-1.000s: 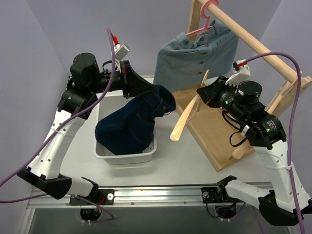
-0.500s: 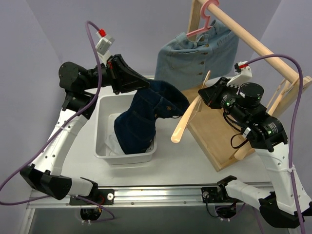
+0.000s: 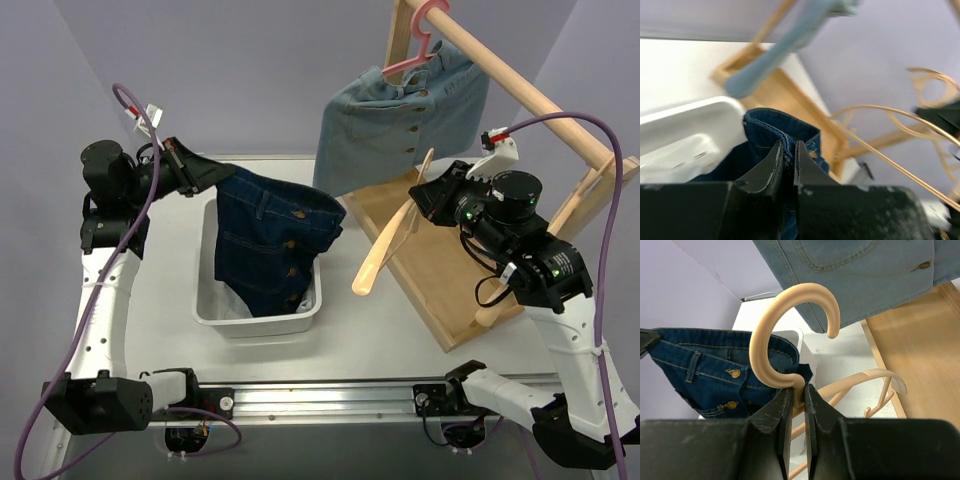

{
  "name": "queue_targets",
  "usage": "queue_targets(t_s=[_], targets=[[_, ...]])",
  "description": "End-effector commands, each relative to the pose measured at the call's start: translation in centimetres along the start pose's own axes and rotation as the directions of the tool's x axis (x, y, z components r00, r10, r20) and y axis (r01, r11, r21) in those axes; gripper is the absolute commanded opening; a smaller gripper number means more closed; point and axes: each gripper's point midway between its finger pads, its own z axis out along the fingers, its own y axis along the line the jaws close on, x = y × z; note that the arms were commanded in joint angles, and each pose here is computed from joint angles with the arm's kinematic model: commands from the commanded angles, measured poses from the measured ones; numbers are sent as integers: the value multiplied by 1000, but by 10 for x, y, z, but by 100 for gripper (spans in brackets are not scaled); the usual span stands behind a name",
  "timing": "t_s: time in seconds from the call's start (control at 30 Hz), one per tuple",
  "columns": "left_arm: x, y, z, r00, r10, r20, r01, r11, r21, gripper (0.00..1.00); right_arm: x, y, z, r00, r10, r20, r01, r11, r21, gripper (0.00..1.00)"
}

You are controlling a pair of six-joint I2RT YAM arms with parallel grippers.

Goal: Remove the skirt from the hanger

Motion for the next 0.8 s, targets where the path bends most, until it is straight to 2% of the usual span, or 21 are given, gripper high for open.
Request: queue_targets(t_s=[0.0, 0.07, 0.1, 0.13, 0.2, 0.23, 0.33, 0.4, 0.47, 0.57, 0.6, 0.67, 0.7, 0.77], targets=[[-6, 42, -40, 987, 154, 40, -126, 912, -389, 2, -27, 13, -11, 997, -15, 81, 18, 999, -31, 0], [-10, 51, -56, 976, 214, 45, -165, 854, -494, 2, -27, 13, -11, 997, -12, 81, 15, 999, -30, 0], [-6, 60, -66, 971, 241, 4, -199, 811, -549, 2, -27, 13, -10, 997, -11, 79, 13, 999, -30, 0], [-14, 67, -78, 960, 281, 12, -210, 747, -631, 2, -26, 14, -10, 997, -9, 78, 12, 999, -37, 0], [-25, 51, -95, 928, 372, 6, -267, 679, -684, 2, -23, 14, -6, 998, -6, 65, 8, 999, -37, 0], [-35, 50, -105, 910, 415, 19, -269, 624, -734, 2, -22, 14, -6, 998, -5, 62, 7, 999, -39, 0], [-37, 36, -101, 885, 465, -13, -328, 605, -726, 2, -21, 13, -6, 998, -5, 60, 7, 999, -36, 0], [-20, 46, -79, 903, 421, -84, -364, 648, -668, 2, -21, 13, -6, 998, -2, 62, 4, 999, -37, 0], [3, 46, -56, 917, 372, -145, -386, 733, -560, 2, -20, 12, -5, 998, -2, 60, 4, 999, -34, 0], [37, 69, -28, 927, 275, -254, -368, 791, -489, 2, -18, 11, -4, 999, -1, 53, 2, 1000, -27, 0], [54, 65, -16, 928, 234, -289, -342, 841, -419, 2, -17, 10, -4, 999, -3, 53, 4, 1000, -25, 0], [86, 79, 8, 928, 156, -338, -275, 898, -342, 2, -17, 9, -5, 998, 1, 55, 0, 1000, -21, 0], [109, 74, 21, 923, 92, -373, -203, 941, -272, 2, -16, 9, -4, 999, -1, 52, 2, 1000, -20, 0], [145, 84, 34, 905, 21, -424, -138, 959, -247, 2, -14, 9, -2, 999, 0, 43, 1, 1000, -20, 0]])
